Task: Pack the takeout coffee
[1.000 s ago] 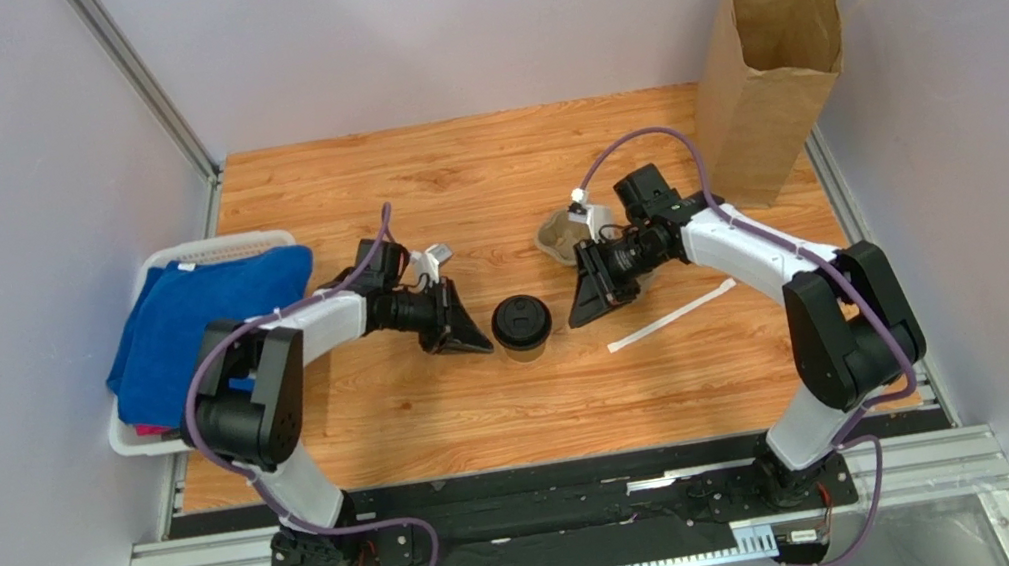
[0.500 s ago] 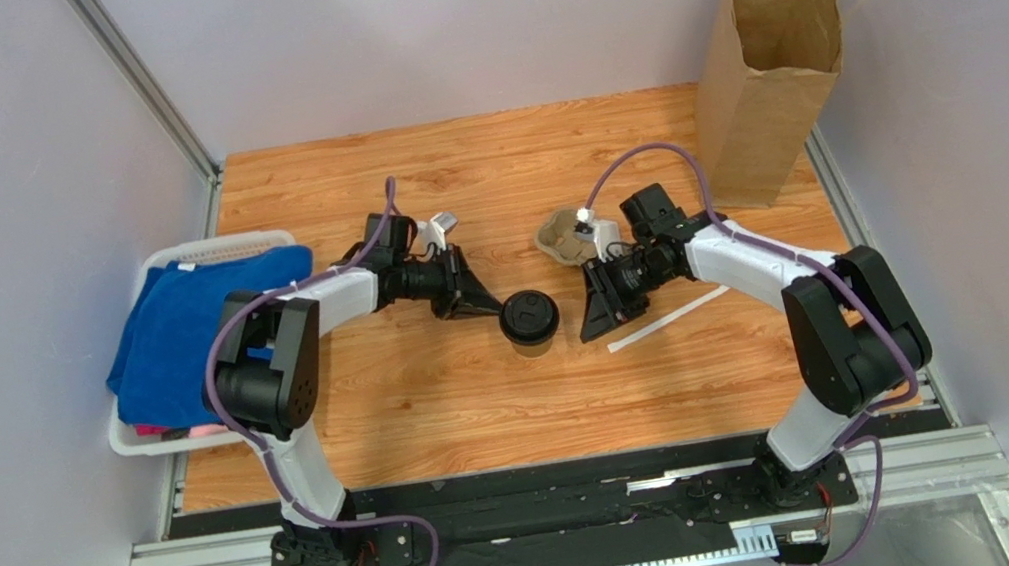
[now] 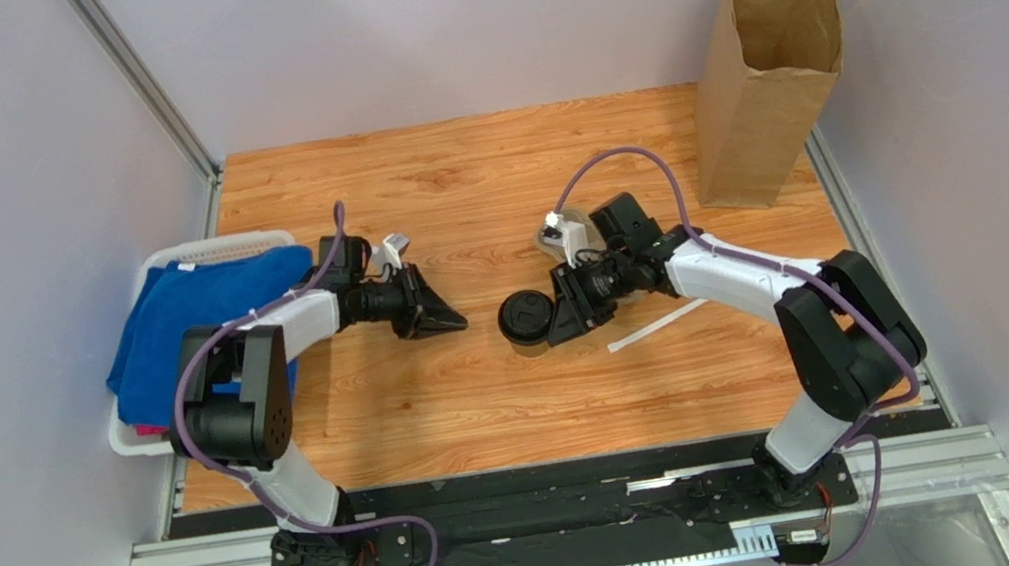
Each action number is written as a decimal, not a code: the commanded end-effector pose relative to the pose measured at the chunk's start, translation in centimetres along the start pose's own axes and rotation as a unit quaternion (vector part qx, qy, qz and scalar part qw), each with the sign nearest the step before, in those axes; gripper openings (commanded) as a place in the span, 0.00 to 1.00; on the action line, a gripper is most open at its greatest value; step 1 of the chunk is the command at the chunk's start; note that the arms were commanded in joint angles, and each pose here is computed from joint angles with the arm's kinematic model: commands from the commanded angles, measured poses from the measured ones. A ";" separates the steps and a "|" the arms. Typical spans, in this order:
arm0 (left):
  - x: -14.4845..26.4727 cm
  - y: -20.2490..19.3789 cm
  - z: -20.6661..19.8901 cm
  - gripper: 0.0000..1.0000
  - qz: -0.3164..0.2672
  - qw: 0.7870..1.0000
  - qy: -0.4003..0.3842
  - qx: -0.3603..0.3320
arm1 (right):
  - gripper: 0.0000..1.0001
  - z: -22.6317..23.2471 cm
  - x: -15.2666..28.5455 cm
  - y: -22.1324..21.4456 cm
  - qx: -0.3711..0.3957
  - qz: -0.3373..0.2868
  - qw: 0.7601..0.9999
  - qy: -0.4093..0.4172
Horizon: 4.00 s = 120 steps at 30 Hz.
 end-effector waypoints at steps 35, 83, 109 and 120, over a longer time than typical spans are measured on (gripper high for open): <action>-1.2 3.9 -6.7 0.29 -0.011 0.987 -0.082 -0.139 | 0.36 3.3 4.3 7.3 -0.022 -0.116 0.991 0.059; 2.4 1.0 -15.6 0.85 -0.050 0.957 -0.078 -0.276 | 0.65 2.4 8.0 8.5 0.088 -0.094 0.990 -0.056; 9.6 2.3 -10.2 0.85 -0.169 0.963 0.006 -0.211 | 0.66 0.5 -2.9 4.4 0.212 -0.019 0.968 -0.136; 10.6 3.1 -8.8 0.85 -0.185 0.964 0.015 -0.191 | 0.66 -0.2 -7.4 10.7 0.232 -0.057 0.964 -0.115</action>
Point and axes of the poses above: each gripper's point midway between its finger pads, its own x axis back along the fingers, its own z axis along the line the jaws close on, y = z × x, the point moved 10 cm from there along x, back along the fingers, and after that the axes turned 4 degrees about x, right-handed, at the moved point
